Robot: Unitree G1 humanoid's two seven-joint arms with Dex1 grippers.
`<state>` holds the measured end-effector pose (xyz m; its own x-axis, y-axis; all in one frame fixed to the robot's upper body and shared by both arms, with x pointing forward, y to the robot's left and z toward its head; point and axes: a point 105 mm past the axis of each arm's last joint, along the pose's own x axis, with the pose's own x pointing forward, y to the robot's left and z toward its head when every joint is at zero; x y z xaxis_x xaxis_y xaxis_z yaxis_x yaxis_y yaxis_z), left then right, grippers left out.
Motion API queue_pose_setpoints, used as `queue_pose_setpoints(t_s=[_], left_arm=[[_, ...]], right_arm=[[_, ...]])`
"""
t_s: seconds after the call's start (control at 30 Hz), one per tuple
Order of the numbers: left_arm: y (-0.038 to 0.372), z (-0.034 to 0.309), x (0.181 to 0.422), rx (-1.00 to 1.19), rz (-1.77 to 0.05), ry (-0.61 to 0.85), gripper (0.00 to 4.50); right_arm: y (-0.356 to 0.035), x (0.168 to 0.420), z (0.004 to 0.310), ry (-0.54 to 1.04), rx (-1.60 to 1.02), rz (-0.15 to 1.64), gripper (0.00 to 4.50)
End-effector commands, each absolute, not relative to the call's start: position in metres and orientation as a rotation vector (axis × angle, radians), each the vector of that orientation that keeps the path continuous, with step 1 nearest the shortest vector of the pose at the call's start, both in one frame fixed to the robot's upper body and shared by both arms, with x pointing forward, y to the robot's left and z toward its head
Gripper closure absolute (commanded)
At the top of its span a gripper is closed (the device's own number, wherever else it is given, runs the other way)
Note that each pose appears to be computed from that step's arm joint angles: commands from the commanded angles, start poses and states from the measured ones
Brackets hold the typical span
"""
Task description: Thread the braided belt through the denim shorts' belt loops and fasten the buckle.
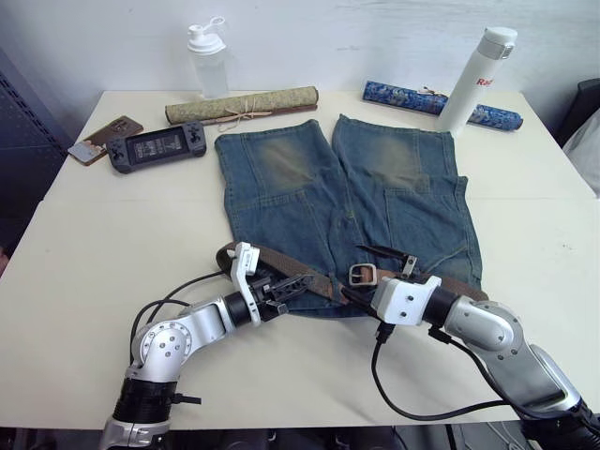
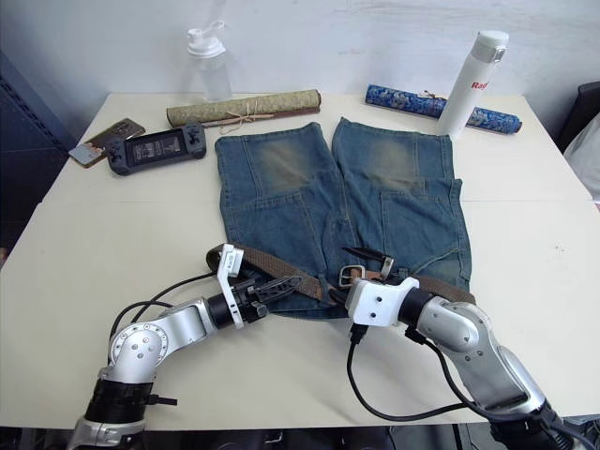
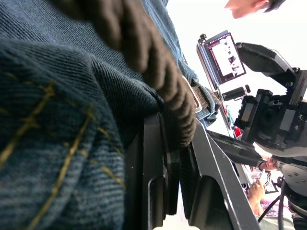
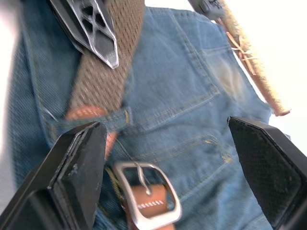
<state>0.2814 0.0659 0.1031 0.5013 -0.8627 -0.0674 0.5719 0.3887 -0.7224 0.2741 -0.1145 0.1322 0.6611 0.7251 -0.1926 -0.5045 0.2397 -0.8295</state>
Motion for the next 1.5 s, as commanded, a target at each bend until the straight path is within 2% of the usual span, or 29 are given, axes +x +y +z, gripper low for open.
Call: queue_pose_setpoints(t_s=[0.03,0.47,0.67,0.73,0.97,1.3,1.5], left_arm=[[0.059,0.107,0.275,-0.688,-1.003,0.485,4.50],[0.060,0.107,0.275,-0.698,-0.999,0.487,4.50],[0.062,0.110,0.278,-0.803,-0.975,0.482,4.50],[0.063,0.113,0.275,-0.902,-0.977,0.486,4.50],[0.069,0.115,0.275,-1.005,-0.952,0.494,4.50],[0.062,0.113,0.273,-0.981,-0.977,0.532,4.50],[0.057,0.109,0.271,-0.940,-0.991,0.562,4.50]], right_arm=[[-0.116,0.271,0.126,-0.268,-1.076,0.856,0.23],[-0.125,0.276,0.100,-0.224,-1.268,0.879,0.23],[-0.116,0.273,0.090,-0.234,-1.316,0.937,0.23],[-0.113,0.272,0.088,-0.238,-1.311,0.955,0.23],[-0.123,0.274,0.092,-0.229,-1.316,0.922,0.23],[-0.102,0.269,0.108,-0.356,-1.245,0.872,0.23],[-0.103,0.266,0.099,-0.343,-1.246,0.854,0.23]])
